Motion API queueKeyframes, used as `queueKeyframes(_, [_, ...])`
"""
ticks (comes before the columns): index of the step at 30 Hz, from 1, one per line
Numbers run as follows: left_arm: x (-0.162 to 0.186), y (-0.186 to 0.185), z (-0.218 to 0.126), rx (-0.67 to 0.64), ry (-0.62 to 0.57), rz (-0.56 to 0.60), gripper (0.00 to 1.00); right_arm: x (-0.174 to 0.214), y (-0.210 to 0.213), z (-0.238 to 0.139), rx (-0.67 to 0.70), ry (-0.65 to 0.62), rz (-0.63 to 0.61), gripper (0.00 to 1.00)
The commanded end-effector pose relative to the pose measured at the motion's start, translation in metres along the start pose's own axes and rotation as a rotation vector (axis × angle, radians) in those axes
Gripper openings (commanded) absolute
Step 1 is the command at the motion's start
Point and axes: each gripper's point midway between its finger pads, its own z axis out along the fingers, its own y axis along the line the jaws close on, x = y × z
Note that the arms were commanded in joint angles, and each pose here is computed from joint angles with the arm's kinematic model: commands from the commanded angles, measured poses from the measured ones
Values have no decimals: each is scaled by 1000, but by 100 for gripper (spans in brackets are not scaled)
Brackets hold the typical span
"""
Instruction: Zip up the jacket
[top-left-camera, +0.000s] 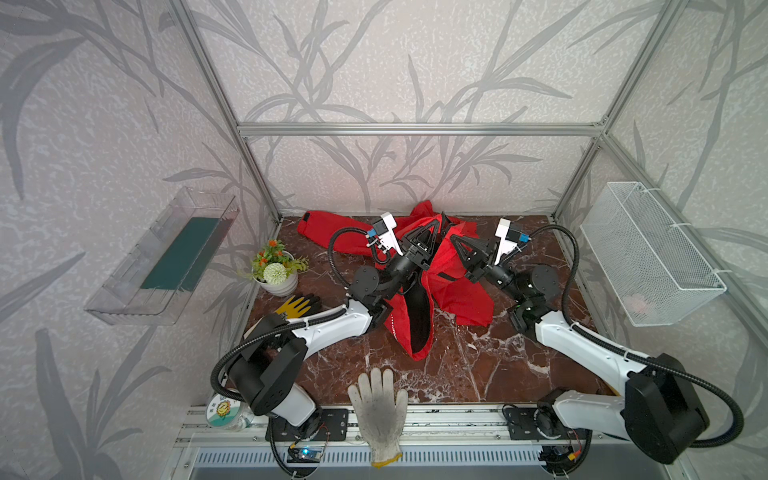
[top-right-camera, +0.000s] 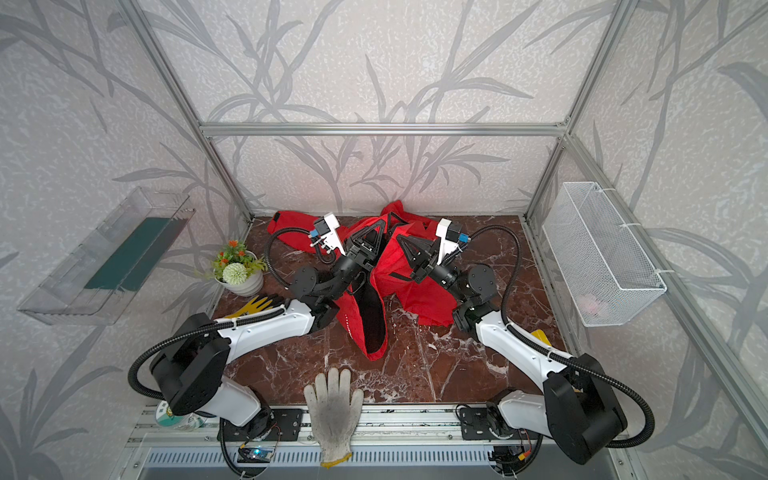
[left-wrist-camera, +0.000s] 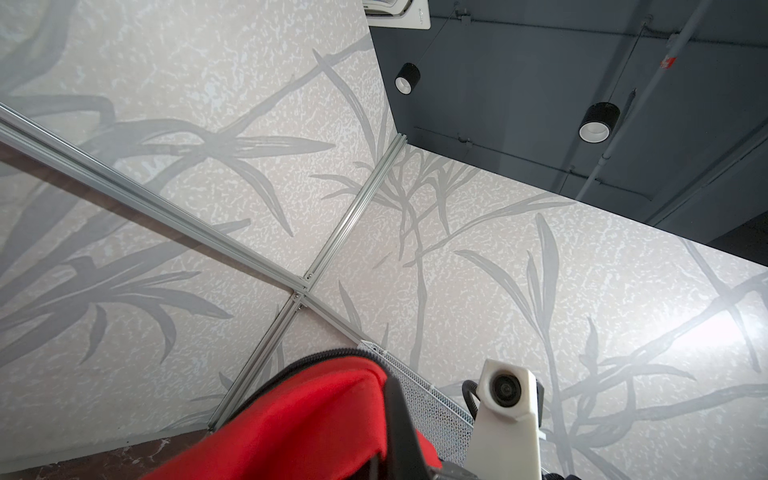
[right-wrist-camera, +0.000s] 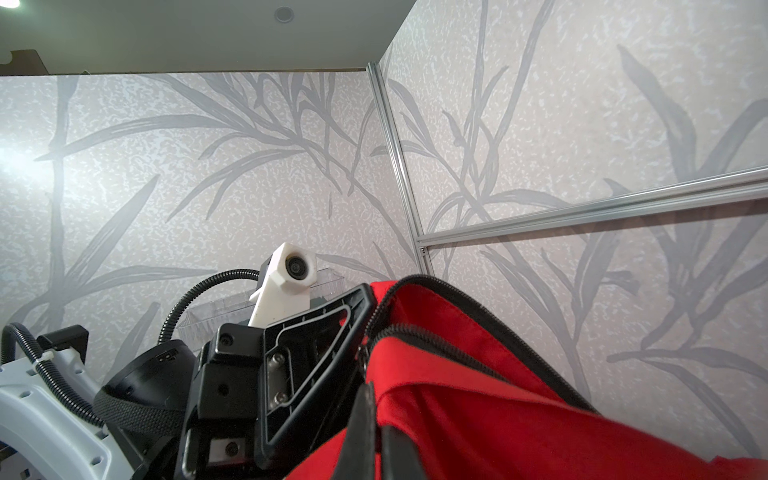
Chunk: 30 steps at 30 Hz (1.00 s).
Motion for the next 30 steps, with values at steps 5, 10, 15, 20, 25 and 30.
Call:
queueKeyframes(5, [-14,-27,5,82,-56,138,0,-43,23,-5,-50,-126,-49,0])
queueKeyframes(10, [-18,-30,5,78,-70,138,0,-48,26,-6,-47,-128,-64,0])
queueKeyframes(15, [-23,-31,3,70,-85,131,0,-45,23,-9,-29,-127,-64,0])
queueKeyframes(20, [-28,-26,-2,37,-104,115,0,-47,17,-15,8,-163,-50,0])
queueKeyframes(25, [-30,-25,-5,20,-113,123,0,-59,22,-17,-59,-246,50,0])
queueKeyframes(30, [-31,-23,-7,9,-120,108,0,-60,21,-15,-73,-252,88,0])
